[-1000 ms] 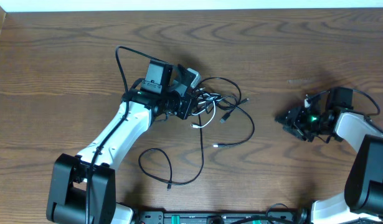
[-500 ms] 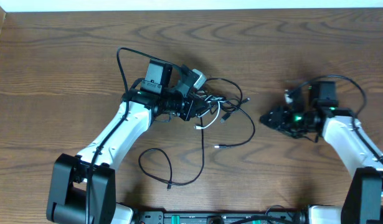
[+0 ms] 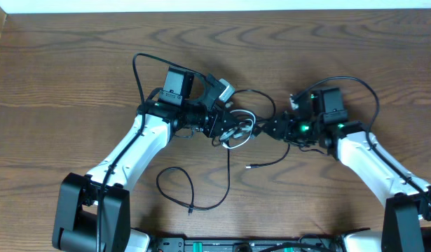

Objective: Untangle cables

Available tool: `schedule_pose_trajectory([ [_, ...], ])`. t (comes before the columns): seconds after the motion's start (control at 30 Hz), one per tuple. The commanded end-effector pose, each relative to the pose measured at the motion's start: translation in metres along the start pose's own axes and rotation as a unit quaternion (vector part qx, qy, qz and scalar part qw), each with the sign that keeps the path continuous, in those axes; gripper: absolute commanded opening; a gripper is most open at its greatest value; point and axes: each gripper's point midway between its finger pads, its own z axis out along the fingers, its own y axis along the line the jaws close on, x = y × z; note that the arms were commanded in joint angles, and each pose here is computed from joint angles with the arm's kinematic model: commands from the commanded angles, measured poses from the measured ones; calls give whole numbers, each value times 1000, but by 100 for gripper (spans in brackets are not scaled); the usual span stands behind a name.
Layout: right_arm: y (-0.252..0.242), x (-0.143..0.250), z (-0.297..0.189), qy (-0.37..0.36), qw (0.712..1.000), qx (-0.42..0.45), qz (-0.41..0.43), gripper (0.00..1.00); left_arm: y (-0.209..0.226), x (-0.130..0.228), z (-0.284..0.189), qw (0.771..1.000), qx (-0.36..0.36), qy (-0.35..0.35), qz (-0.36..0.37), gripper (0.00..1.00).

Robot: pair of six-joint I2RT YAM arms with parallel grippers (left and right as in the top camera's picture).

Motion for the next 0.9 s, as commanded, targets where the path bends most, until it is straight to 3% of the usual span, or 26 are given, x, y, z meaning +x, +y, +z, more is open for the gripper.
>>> schedule_pose_trajectory([
  [0.0,15,-1,3,-2,1000,-16,10,55,-2,-3,-1,1000,3,-4,10,40],
  [0.23,19,0,5,-1,999,-21,26,55,1,-2,-1,1000,-6,-1,8,39],
  [0.37,25,14,12,18,999,-20,35,53,15,9,-2,999,-48,21,9,38],
  [0.63,21,24,23,6,992,30,126,38,7,27,0,995,-33,61,76,37],
  [0.8,16,22,28,-30,985,66,158,31,-5,37,10,988,-29,90,120,48],
  [0.87,21,19,29,-36,986,59,155,21,1,43,16,982,-66,115,137,49],
])
